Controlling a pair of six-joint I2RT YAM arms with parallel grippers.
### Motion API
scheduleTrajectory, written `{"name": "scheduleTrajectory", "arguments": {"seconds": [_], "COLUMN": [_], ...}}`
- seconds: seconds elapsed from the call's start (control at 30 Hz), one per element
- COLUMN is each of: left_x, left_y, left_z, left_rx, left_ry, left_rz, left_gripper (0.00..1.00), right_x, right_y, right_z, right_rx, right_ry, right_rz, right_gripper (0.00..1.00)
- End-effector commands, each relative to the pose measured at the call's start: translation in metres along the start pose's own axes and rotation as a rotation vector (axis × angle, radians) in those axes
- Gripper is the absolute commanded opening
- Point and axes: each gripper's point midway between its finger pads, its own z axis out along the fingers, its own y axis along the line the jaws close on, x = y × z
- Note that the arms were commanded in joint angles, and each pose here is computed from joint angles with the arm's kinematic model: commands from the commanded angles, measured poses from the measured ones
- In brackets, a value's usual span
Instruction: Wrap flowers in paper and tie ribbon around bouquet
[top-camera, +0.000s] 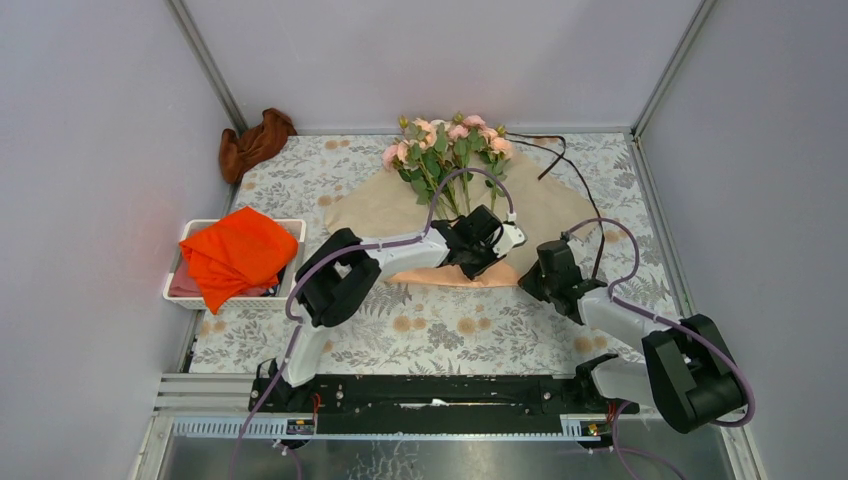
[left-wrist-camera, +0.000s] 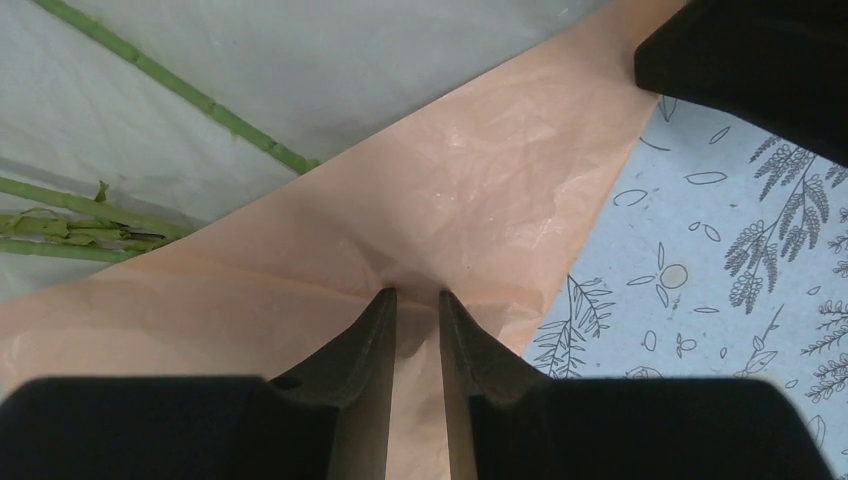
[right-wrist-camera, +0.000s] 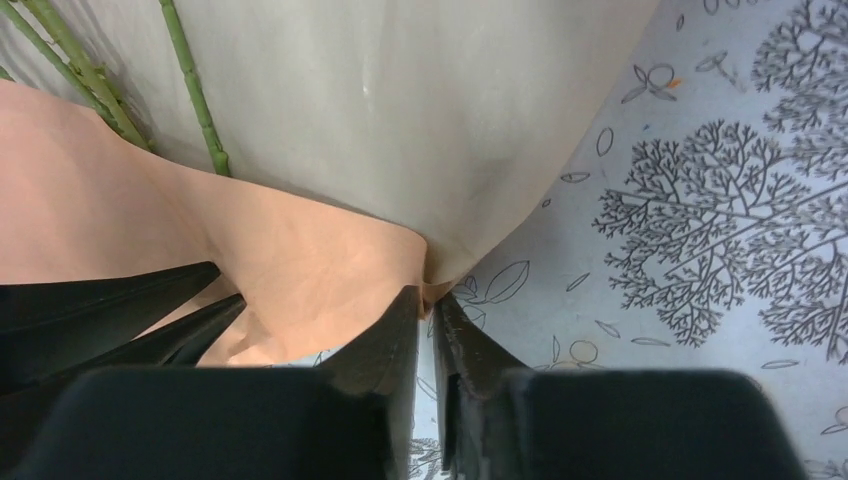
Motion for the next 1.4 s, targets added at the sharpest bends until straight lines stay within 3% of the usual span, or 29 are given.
{"name": "scheduleTrajectory", "arguments": {"seconds": [0.0,0.13,0.37,0.5,0.67,0.83,0.97,1.2,1.37], "left_x": [0.004,0.009,0.013,0.011,0.004,-0.003,-0.001,0.008,0.042], "left_y": [0.004,0.001,0.000,0.002,0.007,0.016,0.037,0.047,0.048], "left_z": [0.009,0.009,0.009,0.007,-0.001,-0.019,-0.042,-0.095,-0.092], "left_rx": [-0.020,-0.009,0.005,0.016,0.017,0.023,0.000,0.070,0.100], "left_ry": [-0.016,-0.009,-0.007,-0.015,-0.035,-0.058,-0.074,-0.116,-0.046], "left_rz": [-0.013,-0.019,-0.025,-0.031,-0.024,-0.017,-0.027,-0.132,-0.209], "left_gripper": [0.29,0.28,0.28,0.28,0.28,0.31,0.37,0.71,0.78], "right_x": [-0.004,0.014,0.024,0.015,-0.003,-0.017,-0.022,-0.026,-0.021], "right_y": [0.007,0.008,0.004,0.003,-0.007,-0.004,0.001,0.020,0.024], "right_z": [-0.004,0.001,0.014,0.016,0.013,0.008,0.002,-0.012,-0.014], "right_rx": [-0.054,-0.074,-0.054,-0.035,0.024,0.019,0.030,-0.021,-0.003], "right_ry": [-0.027,0.043,0.079,0.042,-0.039,-0.086,-0.078,-0.093,-0.058], "right_rz": [0.005,0.070,0.109,0.089,0.027,-0.100,-0.184,-0.258,-0.318], "right_gripper": [0.26,0.45,0.49,0.41,0.17,0.00,0.00,0.00,0.00]}}
